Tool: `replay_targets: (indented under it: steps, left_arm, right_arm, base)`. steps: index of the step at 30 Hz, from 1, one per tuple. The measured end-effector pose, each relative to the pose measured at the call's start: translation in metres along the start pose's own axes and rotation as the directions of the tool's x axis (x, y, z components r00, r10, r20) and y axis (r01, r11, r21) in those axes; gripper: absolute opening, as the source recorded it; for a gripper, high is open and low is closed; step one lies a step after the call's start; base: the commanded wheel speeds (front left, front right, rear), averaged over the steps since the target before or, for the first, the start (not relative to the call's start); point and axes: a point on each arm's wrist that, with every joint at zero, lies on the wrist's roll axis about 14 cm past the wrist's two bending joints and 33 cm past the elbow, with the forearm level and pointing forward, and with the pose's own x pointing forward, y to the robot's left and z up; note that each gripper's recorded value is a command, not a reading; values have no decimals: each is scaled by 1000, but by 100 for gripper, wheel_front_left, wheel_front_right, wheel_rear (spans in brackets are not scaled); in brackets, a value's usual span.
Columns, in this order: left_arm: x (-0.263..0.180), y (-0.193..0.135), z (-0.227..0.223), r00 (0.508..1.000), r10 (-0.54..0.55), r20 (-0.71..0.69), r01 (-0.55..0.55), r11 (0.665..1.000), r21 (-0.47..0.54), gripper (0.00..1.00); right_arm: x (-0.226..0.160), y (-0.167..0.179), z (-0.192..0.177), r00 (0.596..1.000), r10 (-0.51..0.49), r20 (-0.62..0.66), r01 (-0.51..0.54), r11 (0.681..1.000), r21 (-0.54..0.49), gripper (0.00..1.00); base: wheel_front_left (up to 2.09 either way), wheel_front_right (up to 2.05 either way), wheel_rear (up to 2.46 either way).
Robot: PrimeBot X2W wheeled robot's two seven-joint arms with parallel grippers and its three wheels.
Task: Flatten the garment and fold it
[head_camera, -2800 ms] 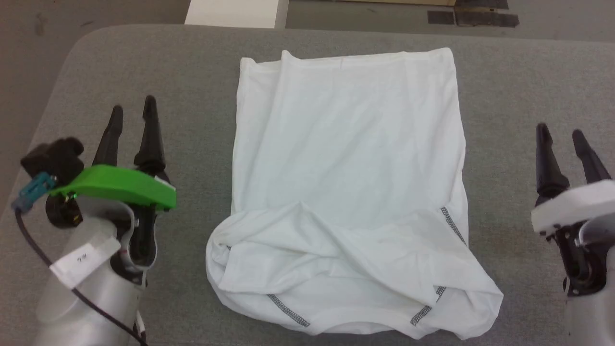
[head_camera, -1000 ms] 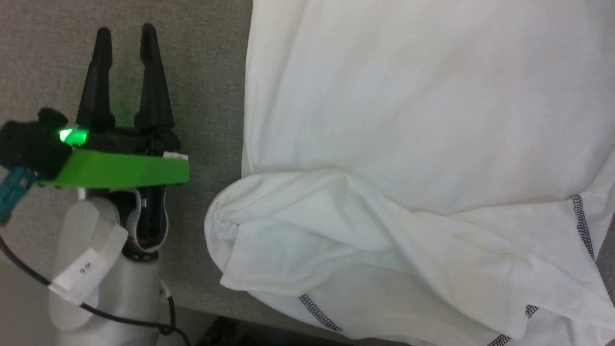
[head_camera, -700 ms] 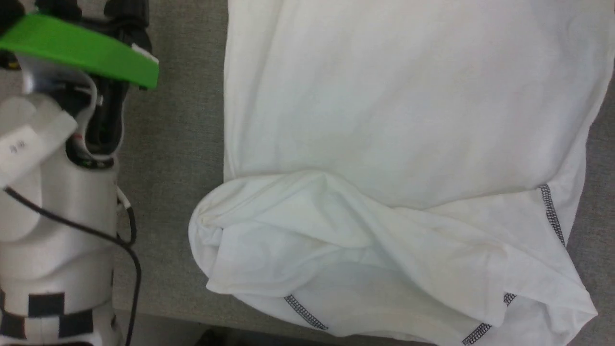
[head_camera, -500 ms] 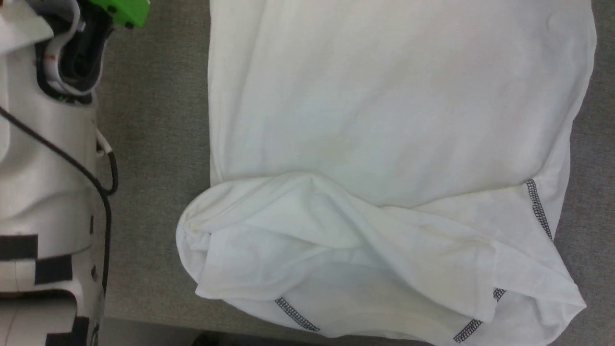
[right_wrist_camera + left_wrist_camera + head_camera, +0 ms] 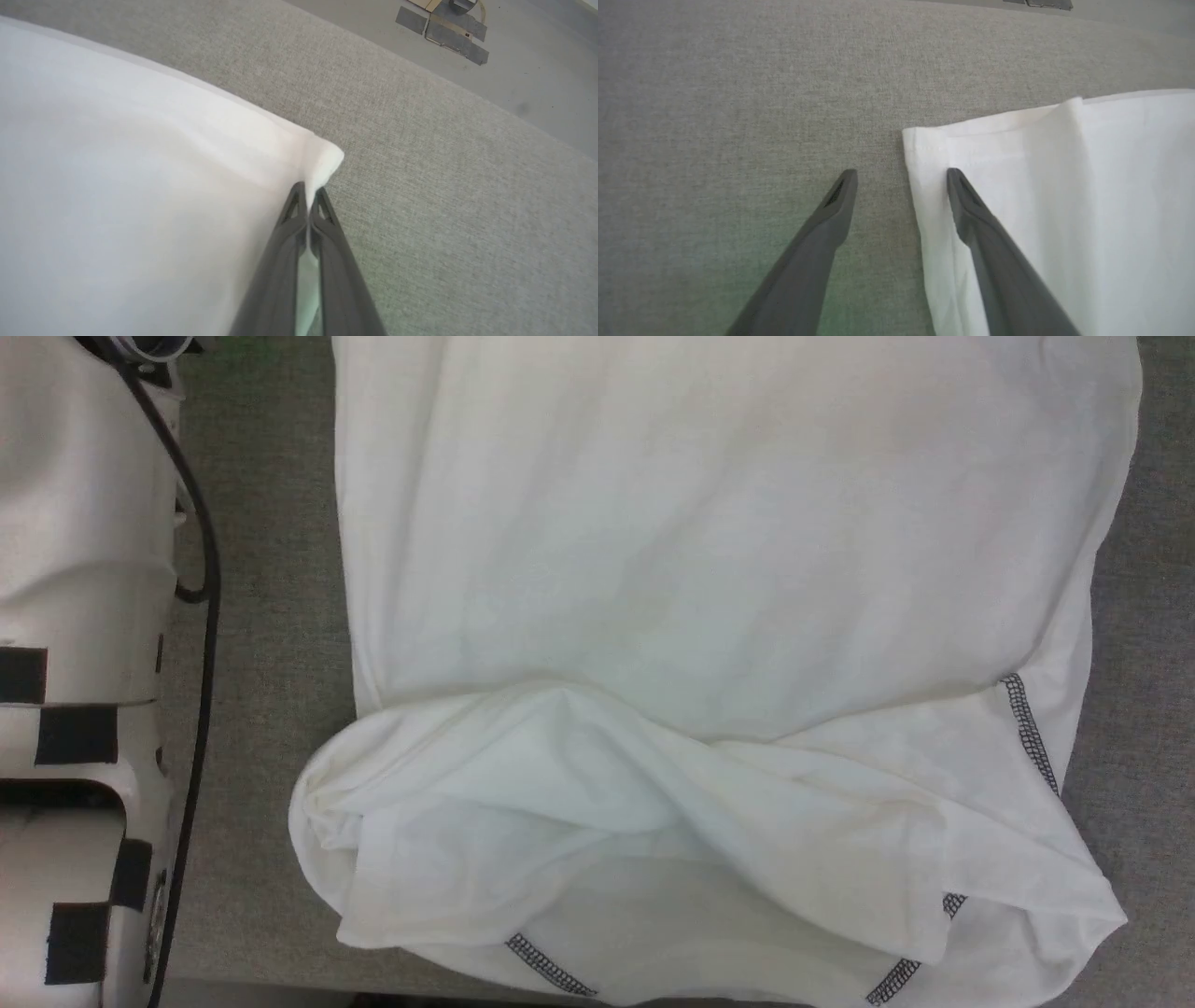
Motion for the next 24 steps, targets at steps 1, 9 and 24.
replay_targets:
  steps: [1, 9, 24]
  left_arm:
    - [3, -1, -4, 1000, -3, -18, 3, 1000, 0, 100]
    - [13, 0, -16, 997, -1, -82, 1, 1000, 3, 0]
    - [4, 9, 55, 955, 25, 296, -38, 999, 39, 0]
  right_arm:
    - [1, -1, -1, 1000, 0, -1, 0, 1000, 1, 0]
    - [4, -4, -5, 1000, -4, 4, 4, 1000, 0, 0]
    - [-5, -22, 34, 983, -68, 168, 70, 998, -5, 0]
  base:
    - [0, 0, 0]
    - [0, 0, 0]
    - [0, 0, 0]
